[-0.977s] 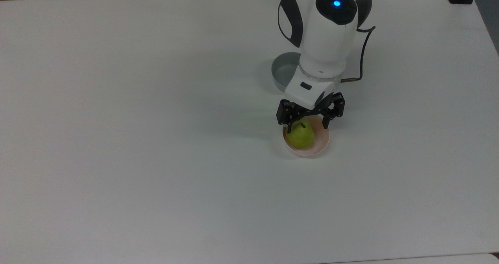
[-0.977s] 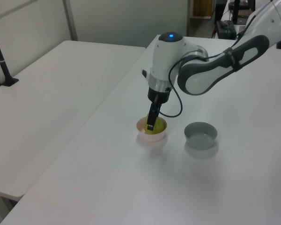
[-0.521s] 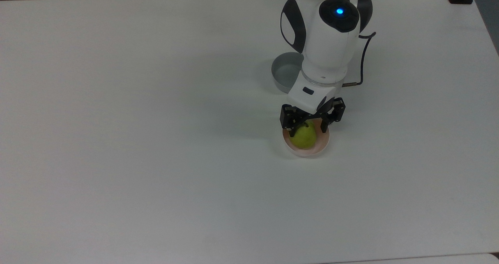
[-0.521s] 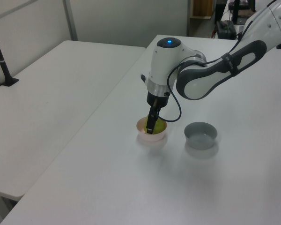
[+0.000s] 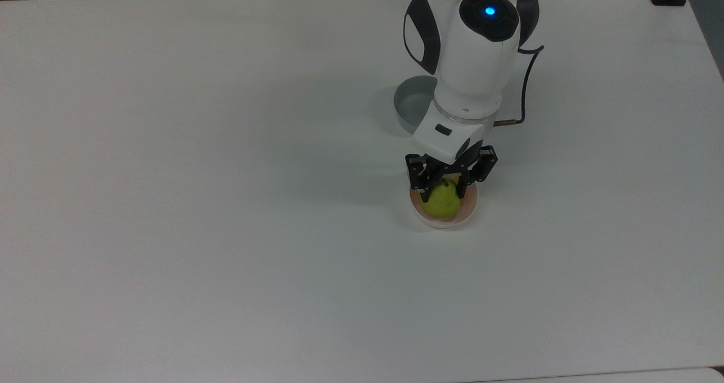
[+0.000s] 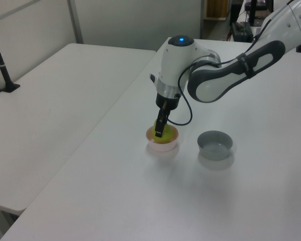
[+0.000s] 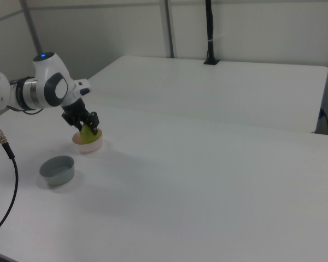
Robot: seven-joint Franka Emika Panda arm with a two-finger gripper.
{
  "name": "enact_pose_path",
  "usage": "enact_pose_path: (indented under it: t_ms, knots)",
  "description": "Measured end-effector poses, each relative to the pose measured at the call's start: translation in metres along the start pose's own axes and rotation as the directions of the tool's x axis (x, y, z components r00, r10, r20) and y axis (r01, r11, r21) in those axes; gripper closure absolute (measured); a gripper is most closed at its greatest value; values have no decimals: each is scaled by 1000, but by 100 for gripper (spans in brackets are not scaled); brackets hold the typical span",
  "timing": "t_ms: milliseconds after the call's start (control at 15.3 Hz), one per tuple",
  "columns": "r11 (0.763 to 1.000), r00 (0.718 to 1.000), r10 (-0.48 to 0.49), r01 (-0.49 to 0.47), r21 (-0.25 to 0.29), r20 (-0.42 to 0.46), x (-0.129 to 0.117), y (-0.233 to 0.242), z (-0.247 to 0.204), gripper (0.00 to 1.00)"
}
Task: Pick up a pear from the bowl
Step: 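Lift the pear out of the pink bowl and carry it away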
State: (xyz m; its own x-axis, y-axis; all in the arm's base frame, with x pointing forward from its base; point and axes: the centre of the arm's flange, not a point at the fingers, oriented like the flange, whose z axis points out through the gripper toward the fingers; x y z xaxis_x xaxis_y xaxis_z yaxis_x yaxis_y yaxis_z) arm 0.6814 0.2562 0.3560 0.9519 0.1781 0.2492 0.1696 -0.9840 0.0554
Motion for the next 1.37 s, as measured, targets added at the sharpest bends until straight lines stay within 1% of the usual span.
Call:
enact_pose_path:
  t_ms: [65, 261, 391, 586, 847, 912, 1043, 1368]
  knots:
    - [1000, 1000, 6, -6, 1, -19, 5, 4, -11, 39]
    - [999, 994, 44, -43, 16, -99, 20, 29, -73, 39]
    - [997, 992, 82, -81, 19, -93, 21, 60, -109, 39]
    - [995, 994, 98, -97, 18, -49, 15, 113, -139, 39]
    - [998, 996, 68, -68, -8, 54, -4, 203, -149, 39]
    - [998, 995, 60, -60, -13, 82, -13, 237, -151, 39]
    - [998, 992, 57, -55, -19, 111, -28, 283, -149, 39]
    - [999, 982, 47, -44, -18, 184, -59, 348, -116, 39]
